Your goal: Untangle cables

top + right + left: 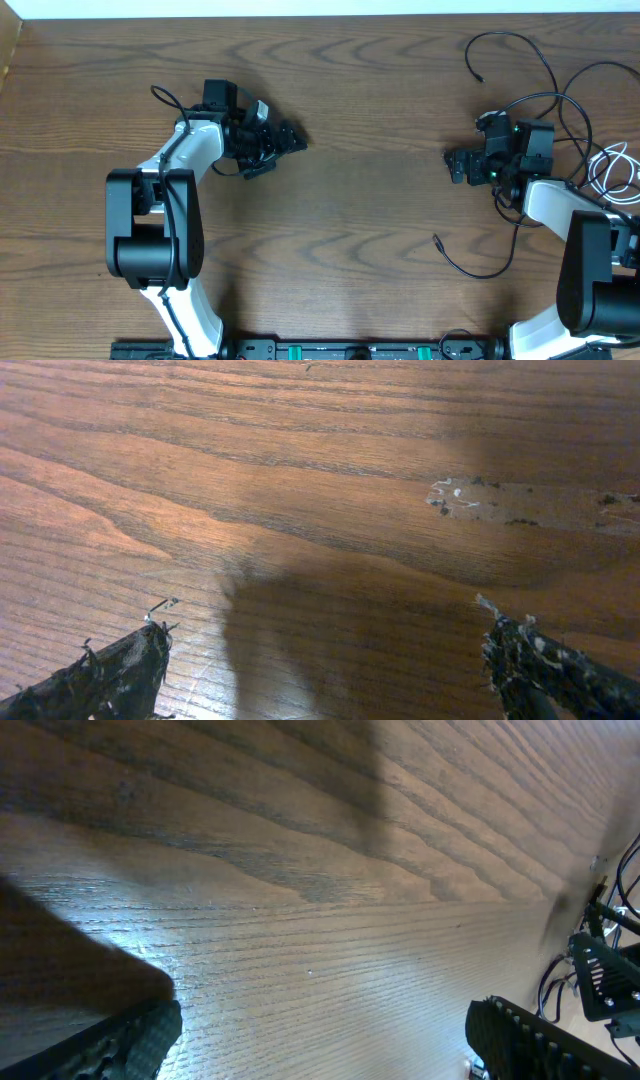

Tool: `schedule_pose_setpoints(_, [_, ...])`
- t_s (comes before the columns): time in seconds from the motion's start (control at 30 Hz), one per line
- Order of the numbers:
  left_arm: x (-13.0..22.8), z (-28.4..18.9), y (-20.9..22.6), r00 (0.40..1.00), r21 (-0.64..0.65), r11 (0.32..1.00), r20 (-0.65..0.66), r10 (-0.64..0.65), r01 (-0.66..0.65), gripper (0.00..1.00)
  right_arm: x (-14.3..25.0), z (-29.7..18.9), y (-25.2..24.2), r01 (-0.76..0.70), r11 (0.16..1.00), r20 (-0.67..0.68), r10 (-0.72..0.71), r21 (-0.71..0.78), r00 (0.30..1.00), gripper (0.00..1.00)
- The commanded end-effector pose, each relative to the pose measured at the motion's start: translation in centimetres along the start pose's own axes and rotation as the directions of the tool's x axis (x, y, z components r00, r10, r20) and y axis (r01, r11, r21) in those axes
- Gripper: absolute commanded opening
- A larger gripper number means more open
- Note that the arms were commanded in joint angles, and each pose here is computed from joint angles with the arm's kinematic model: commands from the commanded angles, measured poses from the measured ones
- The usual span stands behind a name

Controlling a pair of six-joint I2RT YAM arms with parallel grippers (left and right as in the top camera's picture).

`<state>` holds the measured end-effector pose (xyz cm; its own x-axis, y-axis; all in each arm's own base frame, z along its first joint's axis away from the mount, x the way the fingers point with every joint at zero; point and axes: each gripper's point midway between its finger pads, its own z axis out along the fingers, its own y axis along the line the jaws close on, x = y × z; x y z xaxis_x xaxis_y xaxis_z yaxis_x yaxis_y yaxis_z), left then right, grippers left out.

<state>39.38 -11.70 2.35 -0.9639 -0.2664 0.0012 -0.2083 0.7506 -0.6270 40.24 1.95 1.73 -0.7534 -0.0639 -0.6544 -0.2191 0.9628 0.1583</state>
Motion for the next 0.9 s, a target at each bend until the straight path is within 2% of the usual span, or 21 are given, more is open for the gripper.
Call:
schedule_pose_setpoints(0.0, [2.1,2.3,6.7,0.995,-0.221,0.972,-0.041,-0.089,0.078,0.98,0.6,0.3,0.1,0.006,1.000,-0.015,-0.006,-0.001,1.000,0.99])
schedule_pose_setpoints(0.23, [1.6,1.3,5.1,0.999,-0.204,0.978,-0.011,-0.050,0.046,0.98,0.6,0.3,0.1,0.006,1.000,-0.016,-0.006,-0.001,1.000,0.99])
schedule_pose_setpoints(0.67, [0.1,-5.2,-2.5,0.978,-0.125,0.986,0.167,0.128,-0.108,0.98,0.6,0.3,0.1,0.006,1.000,-0.015,-0.006,-0.001,1.000,0.99])
schedule_pose_setpoints(0.87, [-1.6,-9.0,-1.8,0.932,-0.287,0.953,0.311,0.187,-0.095,0.98,0.6,0.3,0.1,0.006,1.000,-0.016,-0.006,-0.001,1.000,0.99])
